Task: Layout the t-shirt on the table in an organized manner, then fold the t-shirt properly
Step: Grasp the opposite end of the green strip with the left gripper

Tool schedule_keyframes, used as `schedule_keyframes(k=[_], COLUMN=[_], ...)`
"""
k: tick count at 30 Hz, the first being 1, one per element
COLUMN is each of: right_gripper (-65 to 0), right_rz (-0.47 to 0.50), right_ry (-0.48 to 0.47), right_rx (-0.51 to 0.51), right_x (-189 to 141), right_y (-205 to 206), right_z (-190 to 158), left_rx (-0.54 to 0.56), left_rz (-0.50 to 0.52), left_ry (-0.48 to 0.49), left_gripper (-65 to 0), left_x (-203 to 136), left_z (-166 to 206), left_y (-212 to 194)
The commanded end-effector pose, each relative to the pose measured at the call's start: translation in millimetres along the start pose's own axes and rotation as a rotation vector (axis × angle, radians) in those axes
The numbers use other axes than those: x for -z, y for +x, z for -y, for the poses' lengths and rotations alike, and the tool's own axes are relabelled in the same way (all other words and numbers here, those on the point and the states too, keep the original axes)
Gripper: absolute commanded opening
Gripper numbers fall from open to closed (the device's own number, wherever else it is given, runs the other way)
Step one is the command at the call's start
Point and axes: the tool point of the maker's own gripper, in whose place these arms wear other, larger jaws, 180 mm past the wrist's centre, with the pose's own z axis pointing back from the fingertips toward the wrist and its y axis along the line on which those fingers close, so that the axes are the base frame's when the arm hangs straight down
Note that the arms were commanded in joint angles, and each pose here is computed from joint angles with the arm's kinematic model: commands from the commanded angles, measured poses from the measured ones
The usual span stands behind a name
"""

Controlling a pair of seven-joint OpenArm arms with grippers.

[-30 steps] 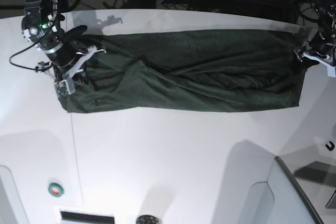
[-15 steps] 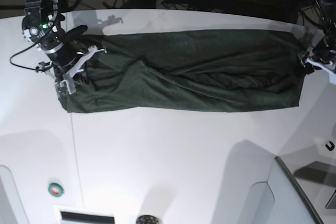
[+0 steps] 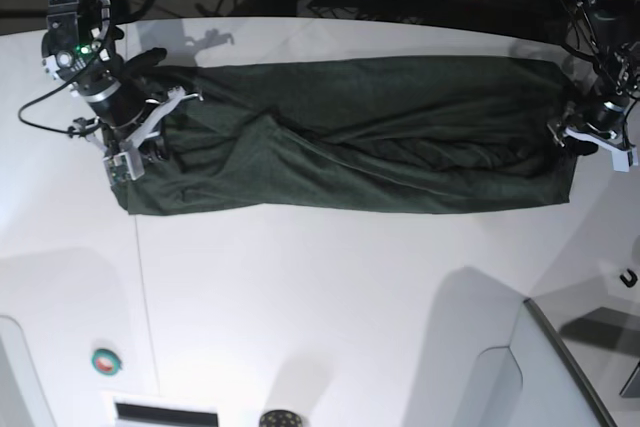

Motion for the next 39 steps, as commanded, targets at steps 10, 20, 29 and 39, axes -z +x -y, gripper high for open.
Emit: schedule_keyframes(k=[10, 20, 29, 39], right_gripper=[-65.0, -65.0, -65.0, -65.0], right_rz=[0.045, 0.045, 0.045, 0.042], right_ry=[-0.003, -0.003, -0.003, -0.003], right_rx=[-0.005, -0.005, -0.005, -0.004], right_x=[0, 0, 0, -1], right_y=[14, 14, 14, 12], right_z=[3, 3, 3, 3], left_rx=[0.008, -0.02, -0.031, 0.049], left_rz=[-0.188, -0.211, -0.215, -0.14], left_ry=[-0.022, -0.052, -0.05, -0.043], left_gripper=[-11.8, -12.0, -44.6, -65.0], left_x=[1, 6, 5, 4], left_z=[13, 31, 32, 24], left_y=[-57, -80, -84, -43])
